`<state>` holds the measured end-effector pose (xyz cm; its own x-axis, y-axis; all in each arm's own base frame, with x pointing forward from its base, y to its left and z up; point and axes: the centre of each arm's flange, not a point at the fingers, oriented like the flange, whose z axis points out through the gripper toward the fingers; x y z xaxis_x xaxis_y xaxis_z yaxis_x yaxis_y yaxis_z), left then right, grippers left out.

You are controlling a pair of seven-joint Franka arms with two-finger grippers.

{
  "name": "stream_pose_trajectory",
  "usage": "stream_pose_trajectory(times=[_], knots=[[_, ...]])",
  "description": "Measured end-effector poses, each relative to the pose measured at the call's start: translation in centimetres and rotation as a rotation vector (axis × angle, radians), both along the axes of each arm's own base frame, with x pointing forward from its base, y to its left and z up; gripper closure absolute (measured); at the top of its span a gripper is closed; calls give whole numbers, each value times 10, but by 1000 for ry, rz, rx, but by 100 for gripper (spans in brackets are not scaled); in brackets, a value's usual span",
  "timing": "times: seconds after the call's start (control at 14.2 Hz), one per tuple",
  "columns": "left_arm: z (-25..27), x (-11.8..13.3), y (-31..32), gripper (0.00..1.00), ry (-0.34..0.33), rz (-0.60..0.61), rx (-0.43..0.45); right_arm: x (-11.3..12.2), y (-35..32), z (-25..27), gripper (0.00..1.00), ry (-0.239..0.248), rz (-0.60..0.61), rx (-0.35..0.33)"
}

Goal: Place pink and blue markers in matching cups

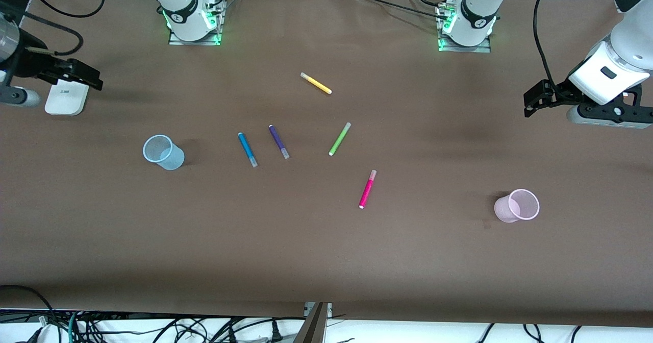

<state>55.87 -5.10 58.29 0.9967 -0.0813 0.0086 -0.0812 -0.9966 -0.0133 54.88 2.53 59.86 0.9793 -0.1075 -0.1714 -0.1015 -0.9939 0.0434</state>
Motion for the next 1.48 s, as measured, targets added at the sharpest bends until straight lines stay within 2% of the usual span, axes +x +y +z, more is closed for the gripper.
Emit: stream_pose_trajectory(times=[0.35, 0.77, 0.98, 1.2, 1.48], knots=[[0, -1, -8, 0, -1, -15, 0, 23, 55, -60, 0, 88, 91, -7], [-3, -2, -30, 0, 8, -54, 1, 50, 141, -159, 0, 138, 221, -24], [-45, 6, -56, 0, 97, -101, 5, 59, 173, -208, 0, 138, 266, -27], [-105, 26, -91, 0, 175, -159, -6, 61, 209, -254, 0, 127, 317, -25], [-162, 57, -142, 0, 194, -233, -42, 56, 248, -314, 0, 136, 365, -19]])
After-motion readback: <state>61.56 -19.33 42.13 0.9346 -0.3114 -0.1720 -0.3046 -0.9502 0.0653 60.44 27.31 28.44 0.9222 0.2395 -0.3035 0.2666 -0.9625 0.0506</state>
